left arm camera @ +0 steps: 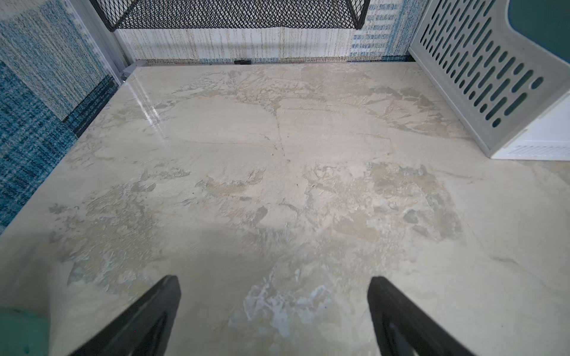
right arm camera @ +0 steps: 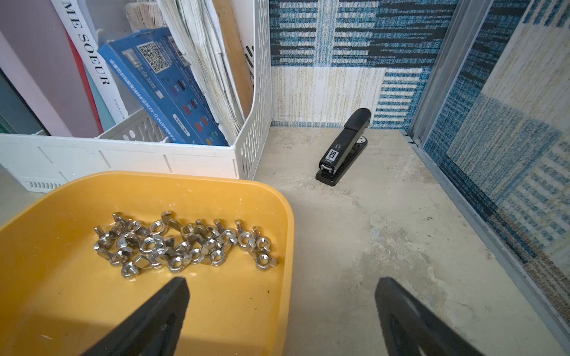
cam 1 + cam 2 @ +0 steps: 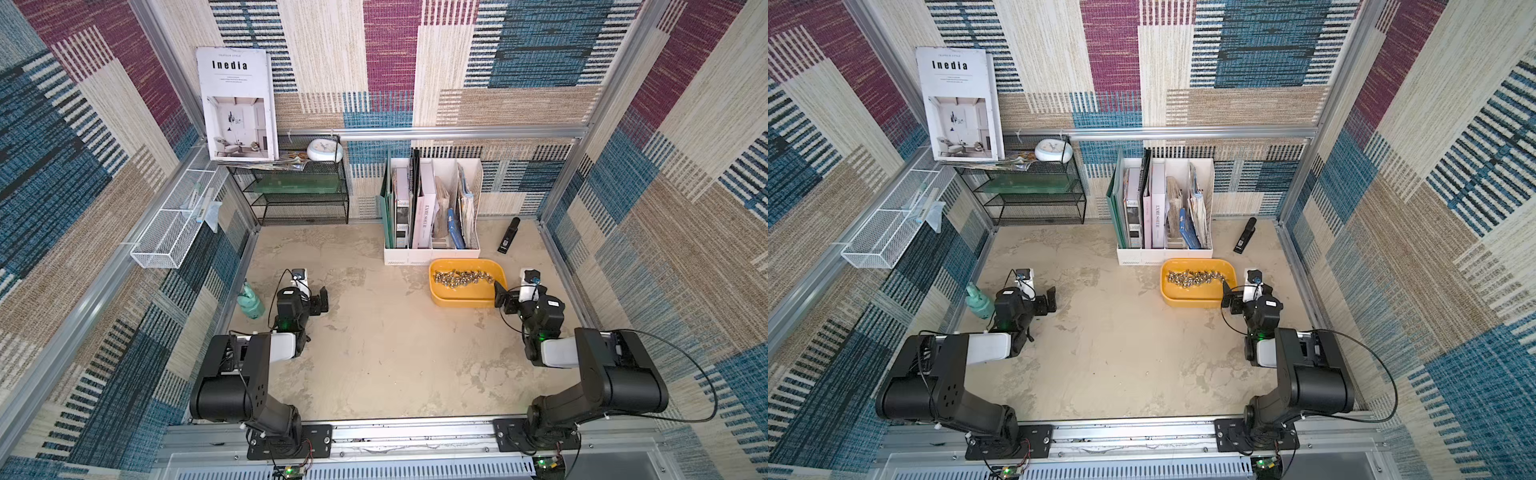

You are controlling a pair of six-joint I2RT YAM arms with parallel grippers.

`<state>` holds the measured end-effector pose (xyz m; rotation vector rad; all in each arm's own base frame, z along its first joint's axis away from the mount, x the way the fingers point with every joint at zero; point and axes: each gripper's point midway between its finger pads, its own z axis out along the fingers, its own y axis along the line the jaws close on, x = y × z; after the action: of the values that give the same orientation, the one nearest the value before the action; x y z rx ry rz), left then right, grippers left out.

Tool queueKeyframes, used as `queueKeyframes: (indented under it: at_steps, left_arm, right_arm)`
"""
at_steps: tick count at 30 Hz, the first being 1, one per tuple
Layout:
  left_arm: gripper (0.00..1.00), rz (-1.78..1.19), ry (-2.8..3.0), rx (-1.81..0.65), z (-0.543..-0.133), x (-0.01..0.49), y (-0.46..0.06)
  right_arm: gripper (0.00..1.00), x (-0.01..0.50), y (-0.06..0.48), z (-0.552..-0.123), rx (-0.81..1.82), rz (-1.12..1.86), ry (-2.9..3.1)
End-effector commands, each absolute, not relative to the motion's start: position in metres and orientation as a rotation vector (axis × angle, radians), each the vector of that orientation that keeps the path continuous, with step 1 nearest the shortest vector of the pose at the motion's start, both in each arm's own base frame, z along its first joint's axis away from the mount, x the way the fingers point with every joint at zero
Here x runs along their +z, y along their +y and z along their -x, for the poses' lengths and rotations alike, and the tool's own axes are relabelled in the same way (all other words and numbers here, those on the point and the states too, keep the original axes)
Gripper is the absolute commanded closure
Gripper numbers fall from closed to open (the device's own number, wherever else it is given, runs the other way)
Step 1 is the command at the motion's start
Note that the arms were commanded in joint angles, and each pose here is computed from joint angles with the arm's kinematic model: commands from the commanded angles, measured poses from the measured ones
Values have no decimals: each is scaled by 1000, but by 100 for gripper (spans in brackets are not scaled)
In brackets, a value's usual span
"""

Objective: Take out the wing nut from the storage box
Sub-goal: Move the storage box to the center of the board.

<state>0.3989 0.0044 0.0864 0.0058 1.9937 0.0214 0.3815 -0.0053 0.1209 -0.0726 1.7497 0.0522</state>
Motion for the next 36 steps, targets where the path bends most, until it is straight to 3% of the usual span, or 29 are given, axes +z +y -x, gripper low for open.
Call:
queueKeyframes:
  at_steps: [1,26,30,34,36]
  left_arm:
    - [1,-10,1981,20,-401,90,4]
    - [1,55,2028,64,-405,101,16]
    - [1,170,2124,174,-409,128,37]
    - [0,272,2075,118,-408,159,38]
    - [1,401,2070,81,-402,172,42]
  right_arm:
    - [1,124,-5,-383,54,71,1739]
    - [1,130,-8,-385,45,55,1734]
    - [1,141,-26,-400,8,-75,1842]
    - [1,167,-33,-407,78,-239,1851]
    - [1,179,-44,-410,150,-460,1829]
